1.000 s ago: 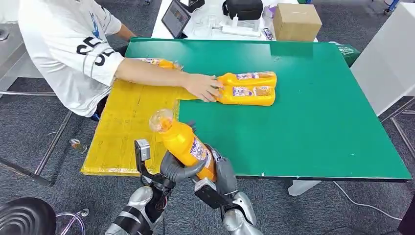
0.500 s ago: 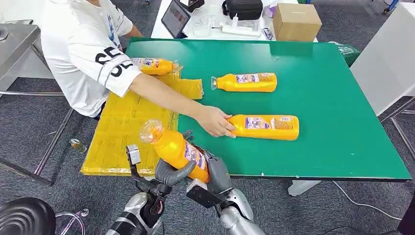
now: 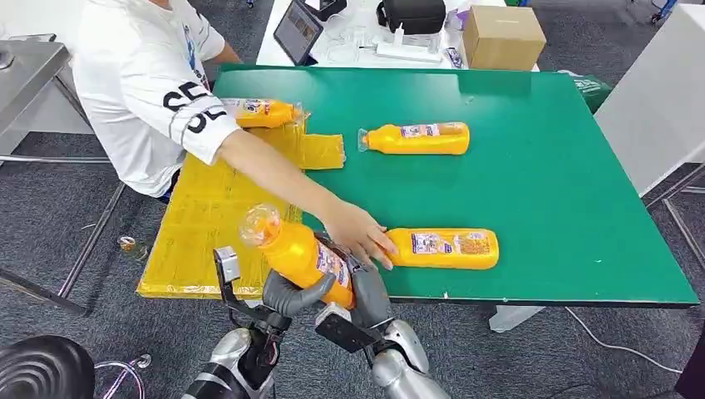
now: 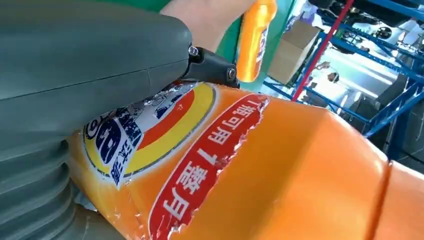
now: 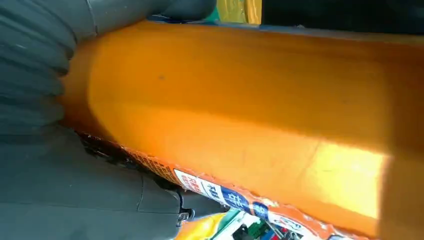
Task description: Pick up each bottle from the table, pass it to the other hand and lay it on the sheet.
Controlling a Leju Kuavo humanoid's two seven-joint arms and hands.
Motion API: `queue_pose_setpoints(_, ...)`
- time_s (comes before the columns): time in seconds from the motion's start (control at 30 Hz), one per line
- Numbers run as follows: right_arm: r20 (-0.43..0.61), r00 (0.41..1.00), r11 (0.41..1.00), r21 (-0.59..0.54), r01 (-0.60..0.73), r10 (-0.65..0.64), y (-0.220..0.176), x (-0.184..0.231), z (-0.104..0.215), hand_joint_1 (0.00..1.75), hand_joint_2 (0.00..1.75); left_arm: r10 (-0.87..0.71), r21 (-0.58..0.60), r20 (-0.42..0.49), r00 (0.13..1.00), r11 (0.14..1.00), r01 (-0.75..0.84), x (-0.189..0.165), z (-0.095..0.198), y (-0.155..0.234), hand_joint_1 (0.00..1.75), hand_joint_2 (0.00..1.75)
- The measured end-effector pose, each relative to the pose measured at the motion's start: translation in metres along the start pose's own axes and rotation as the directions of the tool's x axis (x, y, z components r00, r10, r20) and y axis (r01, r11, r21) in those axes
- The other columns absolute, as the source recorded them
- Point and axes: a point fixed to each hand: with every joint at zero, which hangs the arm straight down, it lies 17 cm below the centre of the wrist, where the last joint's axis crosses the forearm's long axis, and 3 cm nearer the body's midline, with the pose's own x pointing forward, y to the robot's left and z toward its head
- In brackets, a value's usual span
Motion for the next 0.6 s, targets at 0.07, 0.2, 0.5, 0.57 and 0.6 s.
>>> queue_pose_setpoints(0.07, -0.001, 1.000, 1.000, -0.001, 0.003, -0.003, 0.001, 0.001, 0.000, 0.00, 0.00, -0.010, -0.002, 0.005, 1.000, 1.000, 0.010, 0.002, -0.001, -0.001, 1.75, 1.75)
queue_pose_setpoints(0.2, -0.027, 0.986, 0.986, 0.020, 0.166, -0.166, 0.006, 0.004, 0.000, 0.00, 0.00, -0.098, 0.028, 0.033, 0.995, 0.995, 0.097, 0.008, -0.005, 0.002, 1.75, 1.75)
queue_pose_setpoints(0.5, 0.032, 0.917, 0.917, 0.036, 0.397, -0.398, -0.013, 0.033, 0.000, 0.00, 0.00, -0.308, 0.108, 0.161, 0.938, 0.950, 0.293, 0.049, -0.021, 0.002, 1.75, 1.75)
queue_pose_setpoints(0.57, 0.054, 0.900, 0.901, 0.036, 0.432, -0.433, -0.018, 0.040, 0.000, 0.00, 0.00, -0.384, 0.149, 0.204, 0.901, 0.922, 0.359, 0.060, -0.024, 0.004, 1.75, 1.75)
queue_pose_setpoints(0.6, 0.071, 0.890, 0.892, 0.036, 0.450, -0.451, -0.023, 0.045, -0.001, 0.00, 0.00, -0.445, 0.195, 0.227, 0.866, 0.892, 0.408, 0.071, -0.027, 0.009, 1.75, 1.75)
